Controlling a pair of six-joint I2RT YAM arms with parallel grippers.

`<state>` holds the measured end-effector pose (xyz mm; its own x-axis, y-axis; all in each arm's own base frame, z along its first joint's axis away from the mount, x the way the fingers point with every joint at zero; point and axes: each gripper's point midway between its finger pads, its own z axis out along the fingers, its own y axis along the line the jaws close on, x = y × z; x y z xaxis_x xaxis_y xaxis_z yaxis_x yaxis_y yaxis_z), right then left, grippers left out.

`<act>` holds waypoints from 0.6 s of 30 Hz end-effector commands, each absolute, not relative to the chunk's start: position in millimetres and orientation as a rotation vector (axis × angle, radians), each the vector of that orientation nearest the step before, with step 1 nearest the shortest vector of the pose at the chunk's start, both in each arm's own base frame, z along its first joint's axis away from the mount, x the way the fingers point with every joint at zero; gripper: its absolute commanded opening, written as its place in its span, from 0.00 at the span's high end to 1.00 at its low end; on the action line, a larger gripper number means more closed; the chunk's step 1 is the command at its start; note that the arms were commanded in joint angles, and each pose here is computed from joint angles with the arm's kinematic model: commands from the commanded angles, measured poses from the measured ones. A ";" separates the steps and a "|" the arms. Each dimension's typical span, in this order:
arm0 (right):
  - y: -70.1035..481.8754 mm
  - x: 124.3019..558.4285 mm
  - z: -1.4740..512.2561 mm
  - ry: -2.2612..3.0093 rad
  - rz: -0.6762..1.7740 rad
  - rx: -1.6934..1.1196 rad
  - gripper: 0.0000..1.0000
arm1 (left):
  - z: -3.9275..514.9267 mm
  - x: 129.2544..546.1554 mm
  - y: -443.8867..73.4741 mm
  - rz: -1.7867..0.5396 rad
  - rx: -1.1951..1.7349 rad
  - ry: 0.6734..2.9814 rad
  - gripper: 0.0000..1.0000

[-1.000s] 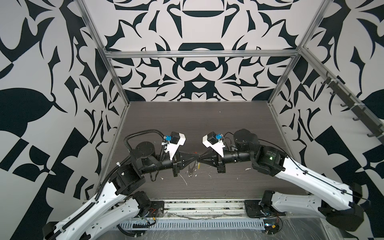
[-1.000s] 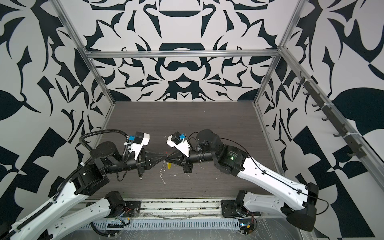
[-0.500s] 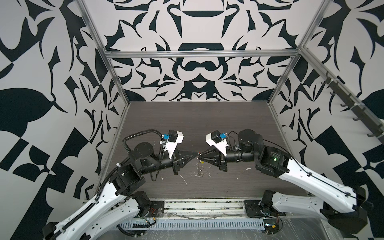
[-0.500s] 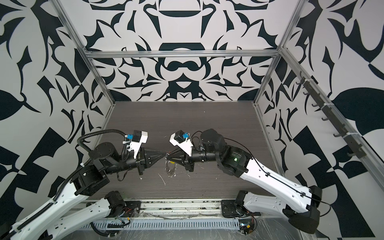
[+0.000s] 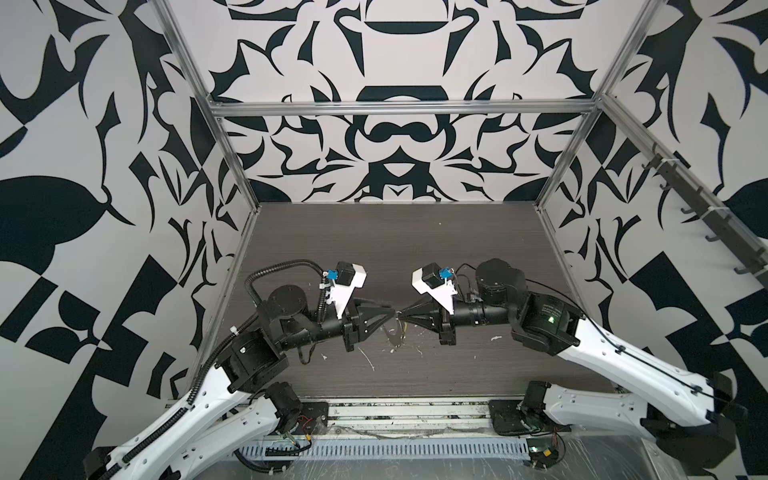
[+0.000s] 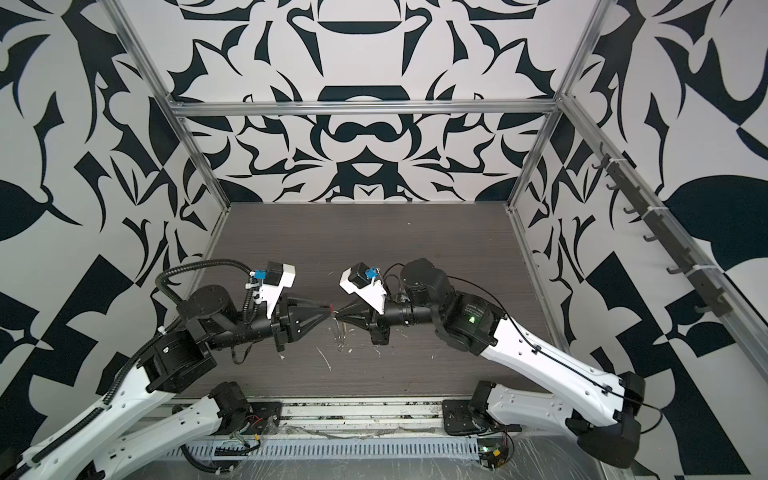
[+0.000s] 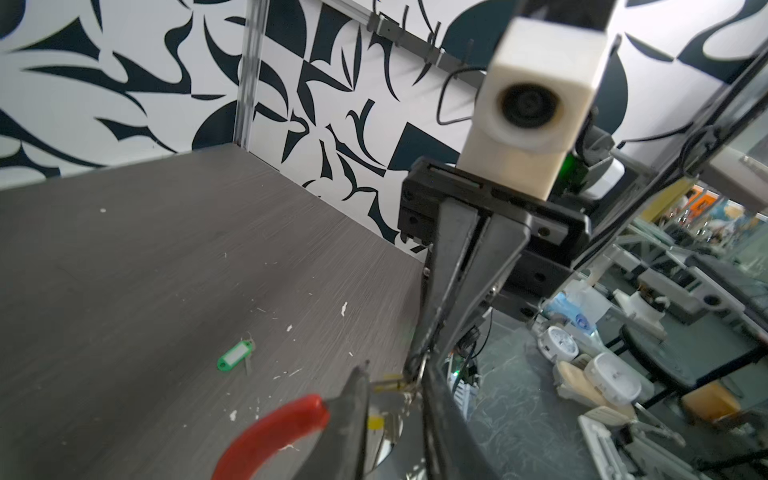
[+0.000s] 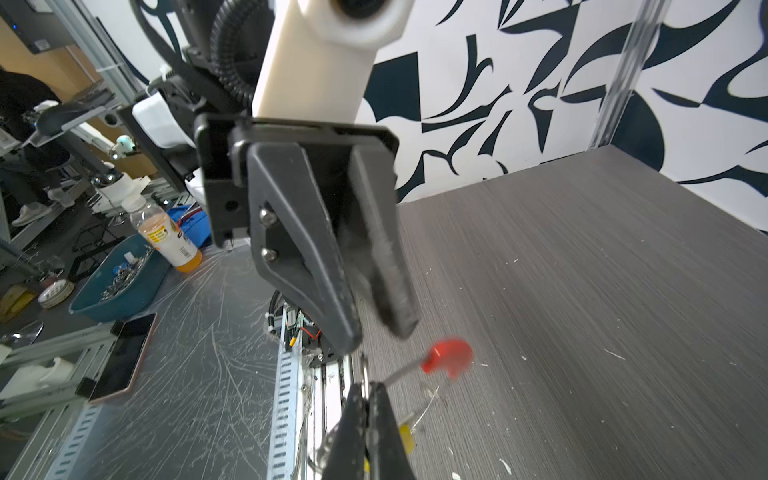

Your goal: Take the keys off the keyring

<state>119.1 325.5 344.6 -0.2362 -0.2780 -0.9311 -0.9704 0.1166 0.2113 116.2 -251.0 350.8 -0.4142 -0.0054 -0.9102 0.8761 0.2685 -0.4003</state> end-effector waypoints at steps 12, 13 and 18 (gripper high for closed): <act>326.9 114.1 368.8 1.581 1.171 -1.296 1.00 | 345.2 114.2 -257.6 -1.254 0.889 1.785 0.70; 326.8 113.7 369.2 1.581 1.173 -1.297 1.00 | 345.5 115.1 -257.9 -1.248 0.891 1.786 0.70; 326.1 112.3 370.5 1.580 1.177 -1.302 1.00 | 345.3 115.1 -262.4 -1.255 0.917 1.796 0.73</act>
<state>118.4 325.1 339.4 -0.2503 -0.3430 -0.9054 -0.9680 0.1059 0.2275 119.2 -262.9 334.9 -0.4830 0.1304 -0.8658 0.8543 0.2868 -0.4334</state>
